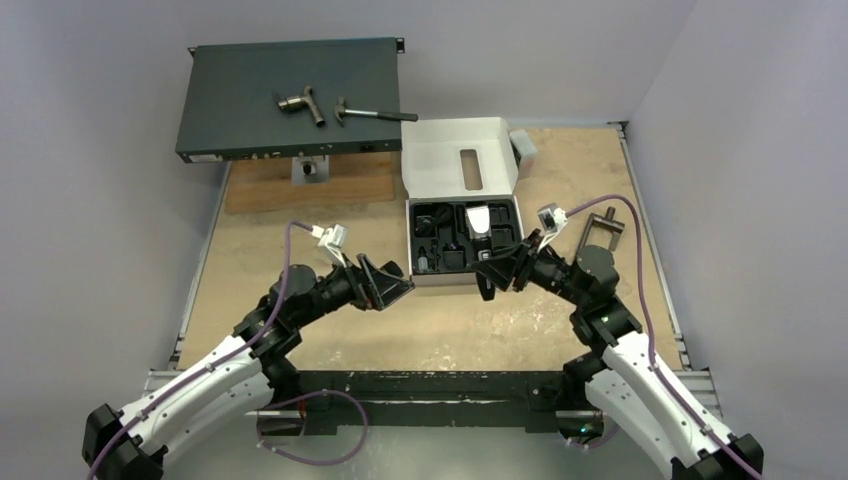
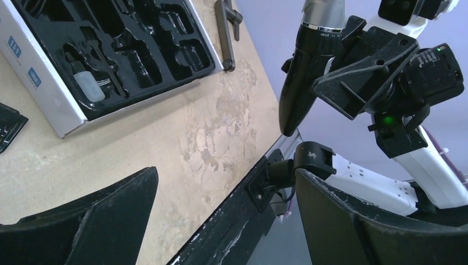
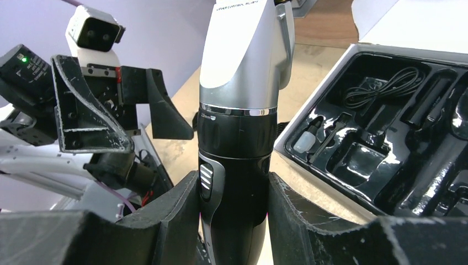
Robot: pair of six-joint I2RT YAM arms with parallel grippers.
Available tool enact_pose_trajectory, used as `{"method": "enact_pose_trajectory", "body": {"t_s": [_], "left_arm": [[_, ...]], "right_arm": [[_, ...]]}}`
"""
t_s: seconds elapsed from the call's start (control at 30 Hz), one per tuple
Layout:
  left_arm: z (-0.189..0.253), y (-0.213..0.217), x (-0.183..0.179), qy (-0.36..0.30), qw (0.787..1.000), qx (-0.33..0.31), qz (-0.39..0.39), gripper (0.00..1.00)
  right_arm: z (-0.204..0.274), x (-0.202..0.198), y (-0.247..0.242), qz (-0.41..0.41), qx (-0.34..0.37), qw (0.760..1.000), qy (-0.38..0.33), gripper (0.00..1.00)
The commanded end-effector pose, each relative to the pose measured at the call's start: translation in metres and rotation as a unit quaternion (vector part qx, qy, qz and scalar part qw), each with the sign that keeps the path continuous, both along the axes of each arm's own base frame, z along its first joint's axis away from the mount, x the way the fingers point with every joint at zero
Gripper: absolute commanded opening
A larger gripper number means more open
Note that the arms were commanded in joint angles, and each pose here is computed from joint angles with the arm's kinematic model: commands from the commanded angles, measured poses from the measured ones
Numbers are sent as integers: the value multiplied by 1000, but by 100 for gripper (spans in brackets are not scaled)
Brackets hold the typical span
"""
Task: Sort the hair-cutting tools
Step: Pick up the electric hair clipper from the center of the board.
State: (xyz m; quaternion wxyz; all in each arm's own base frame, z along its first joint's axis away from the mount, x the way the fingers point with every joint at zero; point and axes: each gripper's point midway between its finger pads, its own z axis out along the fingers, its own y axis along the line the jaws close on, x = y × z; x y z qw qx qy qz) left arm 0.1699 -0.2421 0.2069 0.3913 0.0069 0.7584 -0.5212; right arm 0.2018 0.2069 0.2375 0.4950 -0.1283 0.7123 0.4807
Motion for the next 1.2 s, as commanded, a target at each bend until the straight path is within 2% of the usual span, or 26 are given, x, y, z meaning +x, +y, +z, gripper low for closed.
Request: {"method": "enact_pose_trajectory", "body": {"t_s": [0.0,0.3,0.6,0.73,1.03,1.17], "left_arm": [[20,-9,5,-40,999,-17,-10,94],[53,-19,16,-72,996,-43,-8,95],[92,-44,21,-125,989,-73,-41,97],[92,-64,15,-131,987,-56,-69,97],[89,-84,24,-122,989,-47,-75,97],[88,-90,28,-118,989,-46,-75,91]], "right_arm": [[32,-2,12,42,21,995,-86,0],[29,-35,39,117,25,990,-78,0],[26,-37,45,97,57,992,-48,0],[27,-35,49,89,61,993,-38,0],[27,-42,60,100,58,993,-31,0],[28,-47,64,112,58,992,-32,0]]}}
